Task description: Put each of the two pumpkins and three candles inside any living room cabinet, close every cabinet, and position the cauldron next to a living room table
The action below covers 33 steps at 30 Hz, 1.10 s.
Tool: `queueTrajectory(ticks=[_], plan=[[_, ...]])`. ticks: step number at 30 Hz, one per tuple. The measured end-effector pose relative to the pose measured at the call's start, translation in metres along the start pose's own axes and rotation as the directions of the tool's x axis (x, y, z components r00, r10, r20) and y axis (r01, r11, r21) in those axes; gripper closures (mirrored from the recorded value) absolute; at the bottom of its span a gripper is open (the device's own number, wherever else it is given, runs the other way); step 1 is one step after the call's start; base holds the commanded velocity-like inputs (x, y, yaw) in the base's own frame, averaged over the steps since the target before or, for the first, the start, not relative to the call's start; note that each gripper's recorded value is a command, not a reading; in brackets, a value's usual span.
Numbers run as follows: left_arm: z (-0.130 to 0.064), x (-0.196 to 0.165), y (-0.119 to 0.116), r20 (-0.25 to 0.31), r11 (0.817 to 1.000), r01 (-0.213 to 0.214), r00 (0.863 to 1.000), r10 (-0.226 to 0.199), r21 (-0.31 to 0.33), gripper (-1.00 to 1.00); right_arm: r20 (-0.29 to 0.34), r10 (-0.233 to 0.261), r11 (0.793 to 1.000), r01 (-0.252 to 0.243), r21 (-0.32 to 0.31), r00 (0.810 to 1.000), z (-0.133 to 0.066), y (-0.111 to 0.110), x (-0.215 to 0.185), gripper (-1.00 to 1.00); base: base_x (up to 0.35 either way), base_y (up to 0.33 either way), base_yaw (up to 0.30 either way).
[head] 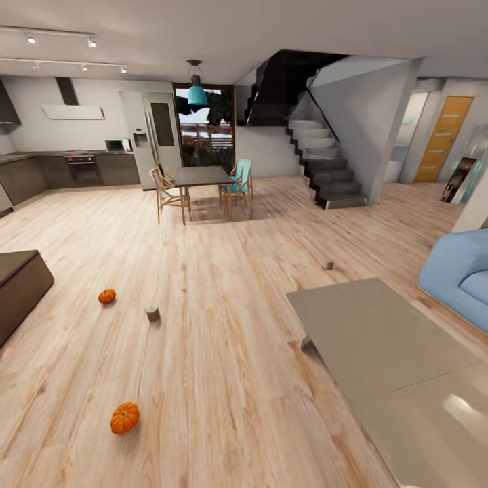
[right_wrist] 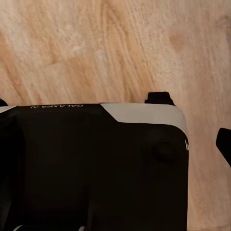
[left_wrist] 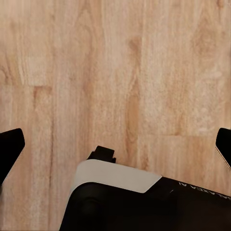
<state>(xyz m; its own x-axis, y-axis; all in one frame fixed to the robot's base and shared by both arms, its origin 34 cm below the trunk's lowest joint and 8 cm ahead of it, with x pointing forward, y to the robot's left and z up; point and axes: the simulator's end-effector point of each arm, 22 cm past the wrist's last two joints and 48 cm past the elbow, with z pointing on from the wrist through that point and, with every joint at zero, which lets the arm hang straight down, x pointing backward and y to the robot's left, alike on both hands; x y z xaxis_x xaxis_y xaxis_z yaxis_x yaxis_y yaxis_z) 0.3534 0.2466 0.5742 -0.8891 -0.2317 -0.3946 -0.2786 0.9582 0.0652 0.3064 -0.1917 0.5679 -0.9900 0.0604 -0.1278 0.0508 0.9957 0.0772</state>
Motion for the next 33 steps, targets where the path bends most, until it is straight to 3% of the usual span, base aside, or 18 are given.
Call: queueTrajectory(ticks=[33], plan=[[0.0005, 0.0031, 0.0003, -0.007, 1.000, -0.001, 1.000, 0.001, -0.001, -1.00, -0.010, -0.004, 1.000, 0.004, 0.001, 1.000, 0.0010, -0.0002, 0.0039, -1.00, 0.286, 0.001, 0.015]])
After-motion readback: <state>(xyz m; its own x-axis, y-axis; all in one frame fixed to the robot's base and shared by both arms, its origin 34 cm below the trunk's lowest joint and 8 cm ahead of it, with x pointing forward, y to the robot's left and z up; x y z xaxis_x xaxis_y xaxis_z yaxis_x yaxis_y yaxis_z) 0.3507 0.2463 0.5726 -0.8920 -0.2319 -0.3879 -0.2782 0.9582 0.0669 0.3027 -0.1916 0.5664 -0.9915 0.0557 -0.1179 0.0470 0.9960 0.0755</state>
